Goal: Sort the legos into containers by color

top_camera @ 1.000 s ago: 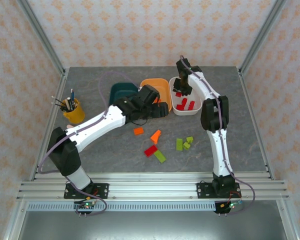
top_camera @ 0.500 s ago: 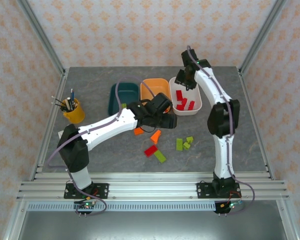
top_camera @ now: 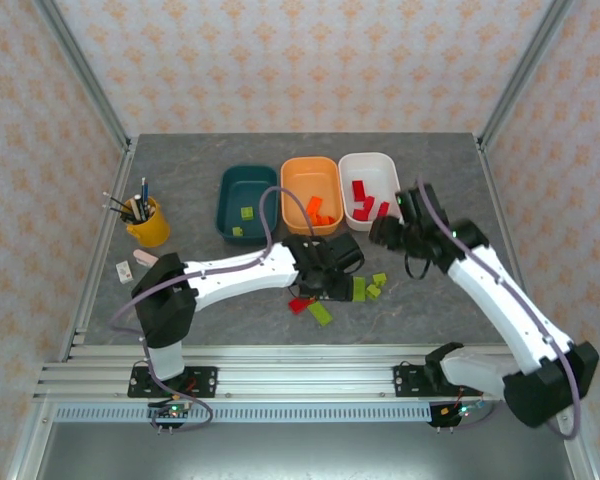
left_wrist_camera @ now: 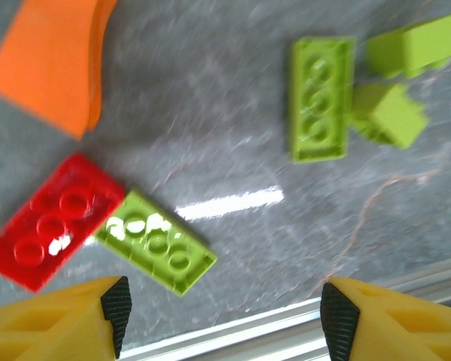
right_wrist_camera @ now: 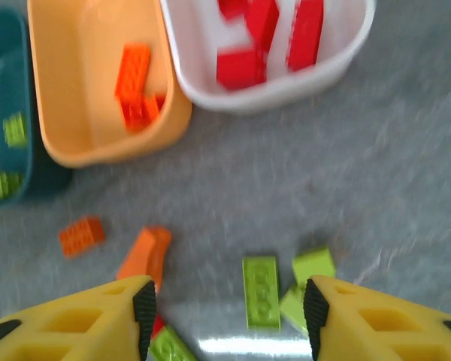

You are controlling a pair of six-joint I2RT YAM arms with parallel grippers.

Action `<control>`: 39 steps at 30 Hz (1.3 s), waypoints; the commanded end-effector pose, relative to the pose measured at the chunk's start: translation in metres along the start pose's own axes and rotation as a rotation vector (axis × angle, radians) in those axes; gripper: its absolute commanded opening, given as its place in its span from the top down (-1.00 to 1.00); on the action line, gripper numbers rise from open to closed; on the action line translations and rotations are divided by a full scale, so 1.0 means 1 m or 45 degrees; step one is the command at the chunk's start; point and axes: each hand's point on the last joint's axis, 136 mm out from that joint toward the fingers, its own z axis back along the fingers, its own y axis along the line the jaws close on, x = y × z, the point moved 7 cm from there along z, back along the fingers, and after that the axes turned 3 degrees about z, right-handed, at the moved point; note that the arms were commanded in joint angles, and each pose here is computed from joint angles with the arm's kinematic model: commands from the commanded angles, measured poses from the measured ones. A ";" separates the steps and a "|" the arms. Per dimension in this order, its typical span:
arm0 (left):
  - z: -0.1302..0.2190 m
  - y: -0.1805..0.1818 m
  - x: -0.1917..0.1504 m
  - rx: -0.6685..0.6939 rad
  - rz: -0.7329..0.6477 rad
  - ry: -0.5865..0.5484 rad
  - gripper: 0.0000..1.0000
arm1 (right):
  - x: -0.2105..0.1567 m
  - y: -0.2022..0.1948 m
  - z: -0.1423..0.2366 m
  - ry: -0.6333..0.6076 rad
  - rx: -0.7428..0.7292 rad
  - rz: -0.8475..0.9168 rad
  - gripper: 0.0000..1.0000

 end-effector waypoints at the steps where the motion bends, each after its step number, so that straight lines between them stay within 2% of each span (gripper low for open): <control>1: -0.011 0.014 -0.014 0.130 0.243 0.050 -0.44 | -0.029 -0.007 0.012 0.022 0.076 -0.062 -0.15; 8: -0.032 0.015 -0.029 0.145 0.585 0.035 -0.52 | -0.053 -0.020 0.037 0.054 0.109 -0.052 -0.16; 15: -0.049 0.013 -0.027 0.162 0.743 -0.011 -0.50 | -0.060 -0.027 0.054 0.028 0.121 -0.046 -0.16; 16: -0.060 0.017 -0.029 0.205 0.756 -0.014 -0.48 | -0.062 -0.029 0.056 0.019 0.124 -0.056 -0.16; 24: -0.073 0.034 -0.020 0.310 0.794 -0.049 -0.31 | -0.068 -0.036 0.062 -0.016 0.128 -0.118 -0.16; 39: -0.096 0.037 -0.011 0.342 0.768 -0.020 0.32 | -0.064 -0.035 0.057 -0.039 0.119 -0.143 -0.16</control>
